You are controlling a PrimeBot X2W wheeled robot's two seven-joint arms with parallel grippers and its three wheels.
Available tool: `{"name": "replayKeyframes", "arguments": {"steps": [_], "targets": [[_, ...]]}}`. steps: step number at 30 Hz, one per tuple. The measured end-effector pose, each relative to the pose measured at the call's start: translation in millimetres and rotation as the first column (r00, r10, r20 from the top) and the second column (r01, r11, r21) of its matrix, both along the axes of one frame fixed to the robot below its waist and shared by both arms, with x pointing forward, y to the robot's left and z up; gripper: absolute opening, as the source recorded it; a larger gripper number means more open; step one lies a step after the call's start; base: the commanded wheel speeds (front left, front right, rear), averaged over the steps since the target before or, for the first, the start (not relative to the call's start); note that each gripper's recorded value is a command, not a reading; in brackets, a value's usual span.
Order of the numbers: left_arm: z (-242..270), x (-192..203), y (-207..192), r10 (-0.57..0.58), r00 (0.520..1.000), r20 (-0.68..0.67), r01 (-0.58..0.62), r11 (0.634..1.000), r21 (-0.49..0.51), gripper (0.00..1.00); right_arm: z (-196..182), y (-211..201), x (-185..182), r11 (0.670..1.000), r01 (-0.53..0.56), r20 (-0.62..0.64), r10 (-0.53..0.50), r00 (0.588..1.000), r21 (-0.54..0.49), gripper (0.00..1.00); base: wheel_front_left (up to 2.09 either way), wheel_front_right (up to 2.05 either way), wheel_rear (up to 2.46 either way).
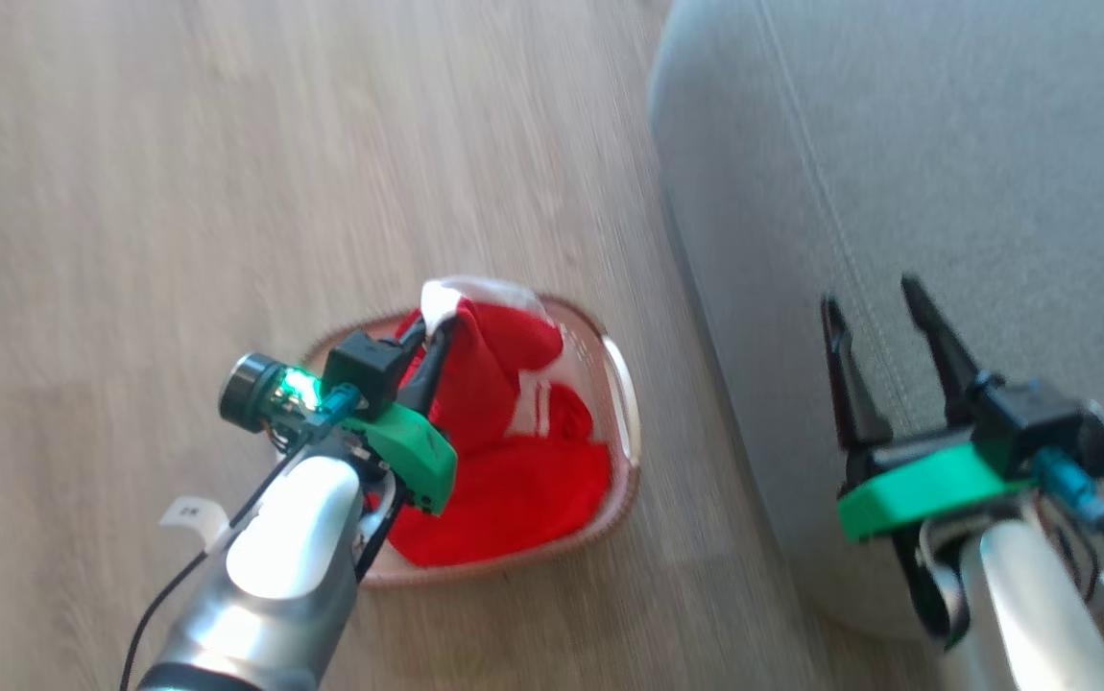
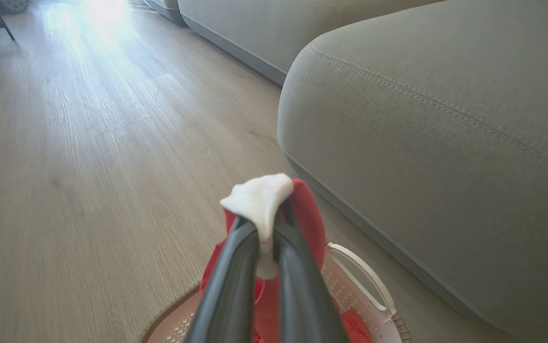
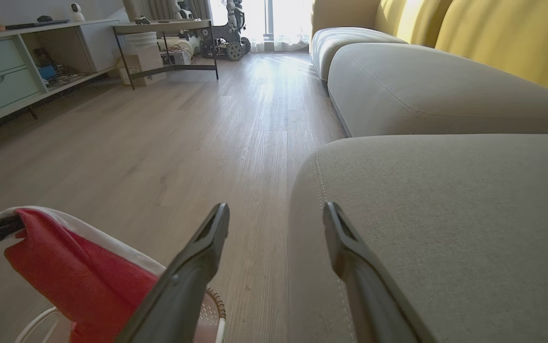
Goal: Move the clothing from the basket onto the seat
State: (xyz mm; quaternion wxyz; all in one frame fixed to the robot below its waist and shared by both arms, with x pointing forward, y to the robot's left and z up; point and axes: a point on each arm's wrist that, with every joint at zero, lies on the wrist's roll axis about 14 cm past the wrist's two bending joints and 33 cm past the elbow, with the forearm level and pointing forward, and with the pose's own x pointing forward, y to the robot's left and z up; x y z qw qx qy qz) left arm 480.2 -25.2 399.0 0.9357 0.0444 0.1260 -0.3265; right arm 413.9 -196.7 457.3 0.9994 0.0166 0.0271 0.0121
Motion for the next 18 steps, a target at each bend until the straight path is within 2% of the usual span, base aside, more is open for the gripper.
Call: {"name": "replayKeyframes", "arguments": {"steps": [1, 11, 18], "targets": [[0.0, 0.0, 0.0, 0.0, 1.0, 0.0, 0.0, 1.0, 0.0, 0.0, 0.0, 0.0, 0.0, 1.0, 0.0, 0.0, 0.0, 1.0, 0.0, 1.0, 0.0, 0.0, 0.0], [122.0, -24.8, 11.4, 0.038, 0.973, 0.226, -0.034, 0.999, -0.021, 0.0, 10.6, 29.5, -56.1, 0.997, -0.072, 0.01, 0.072, 0.997, 0.035, 1.0, 0.0, 0.0, 0.0], [184.5, -41.0, 27.1, 0.083, 0.935, 0.345, -0.075, 0.997, -0.035, 0.0, 27.4, 55.0, -66.5, 0.988, -0.151, 0.063, 0.148, 0.987, 0.038, 1.0, 0.0, 0.0, 0.0]]}}
